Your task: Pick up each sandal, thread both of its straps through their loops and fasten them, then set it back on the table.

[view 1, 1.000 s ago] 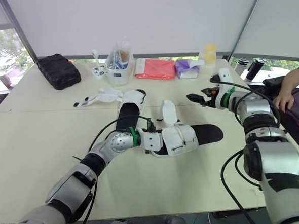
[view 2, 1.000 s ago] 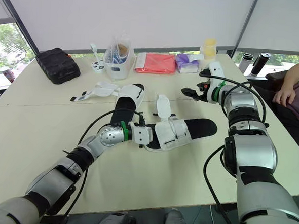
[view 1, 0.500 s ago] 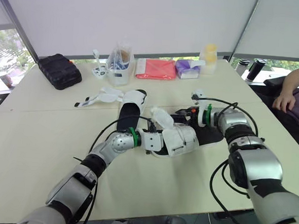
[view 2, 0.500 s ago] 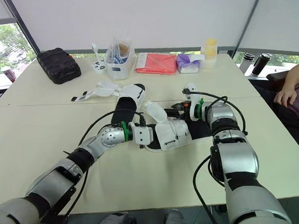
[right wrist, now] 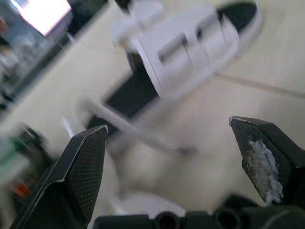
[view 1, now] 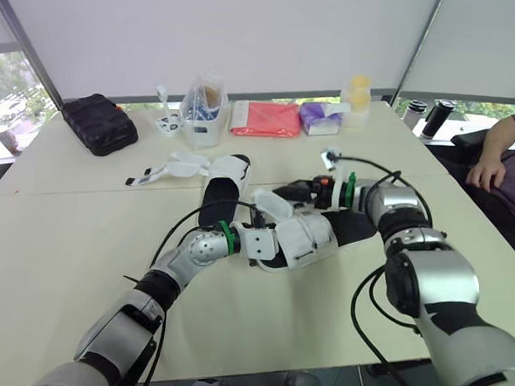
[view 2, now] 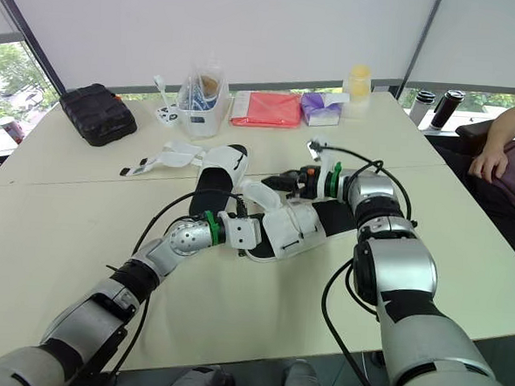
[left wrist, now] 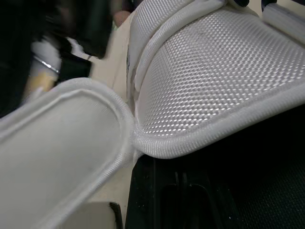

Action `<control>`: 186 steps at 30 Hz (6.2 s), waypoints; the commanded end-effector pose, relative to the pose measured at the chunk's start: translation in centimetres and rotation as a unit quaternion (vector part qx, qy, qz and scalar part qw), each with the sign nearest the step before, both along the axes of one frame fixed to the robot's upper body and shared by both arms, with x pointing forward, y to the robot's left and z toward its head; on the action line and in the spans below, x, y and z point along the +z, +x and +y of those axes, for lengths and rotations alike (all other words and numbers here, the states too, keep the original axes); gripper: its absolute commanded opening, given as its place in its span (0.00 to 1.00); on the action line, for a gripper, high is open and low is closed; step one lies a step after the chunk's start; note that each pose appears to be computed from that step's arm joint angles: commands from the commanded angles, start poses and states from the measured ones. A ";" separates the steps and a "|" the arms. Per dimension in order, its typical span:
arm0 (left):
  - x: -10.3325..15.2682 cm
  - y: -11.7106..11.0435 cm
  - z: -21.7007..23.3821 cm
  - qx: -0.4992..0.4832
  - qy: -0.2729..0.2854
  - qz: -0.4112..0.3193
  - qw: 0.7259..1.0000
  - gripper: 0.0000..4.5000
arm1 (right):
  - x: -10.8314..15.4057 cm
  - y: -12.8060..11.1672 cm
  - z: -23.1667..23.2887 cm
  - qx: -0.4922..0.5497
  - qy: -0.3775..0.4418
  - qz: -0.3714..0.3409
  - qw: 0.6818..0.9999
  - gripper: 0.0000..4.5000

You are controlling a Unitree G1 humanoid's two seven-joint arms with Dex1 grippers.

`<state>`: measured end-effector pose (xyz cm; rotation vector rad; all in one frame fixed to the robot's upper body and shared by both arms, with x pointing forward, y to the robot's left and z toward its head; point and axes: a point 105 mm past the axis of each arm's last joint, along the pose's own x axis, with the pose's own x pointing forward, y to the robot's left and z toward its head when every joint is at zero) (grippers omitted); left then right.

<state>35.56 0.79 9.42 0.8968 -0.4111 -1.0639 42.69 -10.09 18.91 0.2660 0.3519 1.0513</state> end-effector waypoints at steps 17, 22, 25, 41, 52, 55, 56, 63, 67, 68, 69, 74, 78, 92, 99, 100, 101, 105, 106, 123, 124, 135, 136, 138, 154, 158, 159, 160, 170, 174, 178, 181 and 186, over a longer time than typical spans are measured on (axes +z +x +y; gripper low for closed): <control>-3.2 -1.3 -1.1 -0.016 0.030 0.043 0.999 0.00 | 1.5 -1.2 -0.9 0.022 -0.102 0.091 0.990 0.99; -3.3 -1.4 -1.1 -0.013 0.026 0.044 0.999 0.00 | 1.0 -2.6 0.9 0.087 -0.066 0.126 0.986 0.99; -3.4 -1.4 -1.2 -0.012 0.025 0.044 0.999 0.00 | 0.7 -3.3 1.7 0.128 -0.070 0.125 0.981 0.99; -3.5 -1.4 -0.5 0.006 0.018 0.045 0.999 0.00 | 2.5 -4.9 4.6 0.236 -0.068 0.096 0.965 0.99; -3.3 -1.4 -0.9 0.002 0.019 0.042 0.999 0.00 | 4.7 -4.6 4.3 0.213 0.010 0.099 0.972 0.99; -3.4 -1.4 -0.9 0.000 0.019 0.042 0.999 0.00 | 5.4 -4.4 4.5 0.204 0.034 0.096 0.974 0.99; -3.4 -1.4 -0.9 -0.001 0.019 0.042 0.999 0.00 | 5.6 -4.4 4.5 0.203 0.040 0.095 0.974 0.99; -3.4 -1.5 -1.0 -0.003 0.021 0.043 0.999 0.00 | 6.6 -3.7 4.8 0.177 0.087 0.087 0.977 0.48; -3.5 -1.6 -1.0 -0.004 0.020 0.045 0.999 0.00 | 7.5 -2.9 4.5 0.146 0.104 0.054 0.982 0.02; -3.5 -1.7 -1.0 -0.005 0.020 0.045 0.999 0.00 | 7.8 -2.6 4.2 0.140 0.103 0.033 0.984 0.01; -3.5 -1.7 -1.1 -0.005 0.019 0.046 0.999 0.00 | 8.0 -2.5 3.9 0.135 0.103 0.019 0.985 0.01; -3.7 -1.8 -1.0 -0.006 0.020 0.048 0.999 0.00 | 9.3 -3.4 2.7 0.183 0.037 -0.097 0.978 0.01; -3.6 -1.6 -0.8 -0.004 0.022 0.047 0.999 0.00 | 10.9 -5.6 1.9 0.180 0.001 -0.269 0.946 0.01; -2.5 0.9 1.1 0.015 0.039 0.041 0.998 0.00 | 4.7 -15.5 1.1 0.125 -0.119 -0.504 0.846 0.21; -2.2 1.3 1.0 0.010 0.044 0.039 0.998 0.00 | 0.8 -17.6 -0.5 0.124 -0.168 -0.520 0.828 0.99; -2.2 1.3 1.0 0.009 0.044 0.039 0.998 0.00 | 0.2 -17.9 -0.7 0.131 -0.178 -0.515 0.828 0.99; -2.2 1.3 1.0 0.009 0.045 0.039 0.998 0.00 | -0.6 -18.4 -1.1 0.144 -0.192 -0.506 0.828 0.99; -2.1 1.4 1.1 0.009 0.041 0.042 0.998 0.00 | -1.5 -19.6 -3.0 0.180 -0.227 -0.463 0.837 0.99; -2.1 1.5 1.1 0.010 0.040 0.043 0.998 0.00 | -1.5 -19.8 -3.5 0.187 -0.234 -0.451 0.841 0.99; 0.5 3.9 1.6 0.024 0.082 -0.020 0.996 0.00 | -5.5 -15.1 -3.8 0.010 -0.026 0.074 0.997 0.99; 0.4 3.8 1.5 0.022 0.079 -0.019 0.996 0.00 | -5.9 -14.9 -3.4 0.011 -0.021 0.094 0.995 0.99; -0.8 2.4 1.0 0.007 0.058 -0.005 0.998 0.00 | -7.6 -15.2 -0.9 0.042 0.011 0.174 0.984 0.58; -0.8 2.3 1.0 0.005 0.056 -0.004 0.998 0.00 | -7.5 -15.1 -0.8 0.039 0.014 0.171 0.984 0.48; -1.0 2.0 0.8 0.000 0.052 -0.001 0.999 0.00 | -7.3 -14.7 -0.9 0.031 0.019 0.168 0.985 0.24; -1.1 0.2 -0.1 -0.049 0.014 0.095 0.994 0.00 | 2.3 -13.8 -1.5 0.127 0.060 0.070 0.988 0.02; -1.3 0.2 -0.1 -0.050 0.021 0.100 0.994 0.00 | 1.2 -11.1 -1.7 0.091 0.022 0.056 0.994 0.02; -1.3 0.2 -0.1 -0.049 0.022 0.101 0.993 0.00 | 0.6 -10.7 -1.8 0.090 0.009 0.057 0.994 0.02; -1.4 0.2 -0.1 -0.048 0.023 0.101 0.993 0.00 | 0.0 -10.3 -1.9 0.092 -0.001 0.061 0.994 0.02; -1.9 0.2 0.2 -0.040 0.032 0.096 0.994 0.00 | -1.9 -8.7 -2.2 0.116 -0.043 0.072 0.990 0.02; -2.1 0.0 0.4 -0.038 0.033 0.095 0.994 0.00 | -2.0 -8.7 -2.5 0.124 -0.045 0.081 0.988 0.02; -2.3 -0.1 0.3 -0.037 0.032 0.095 0.994 0.00 | -3.1 -8.9 -3.1 0.128 -0.066 0.095 0.985 0.02; -2.3 -0.2 0.2 -0.037 0.032 0.094 0.994 0.00 | -3.4 -8.5 -3.5 0.120 -0.076 0.097 0.985 0.02; -2.4 -0.2 0.1 -0.036 0.032 0.094 0.994 0.00 | -5.1 -8.0 -4.2 0.114 -0.144 0.066 0.981 0.02</control>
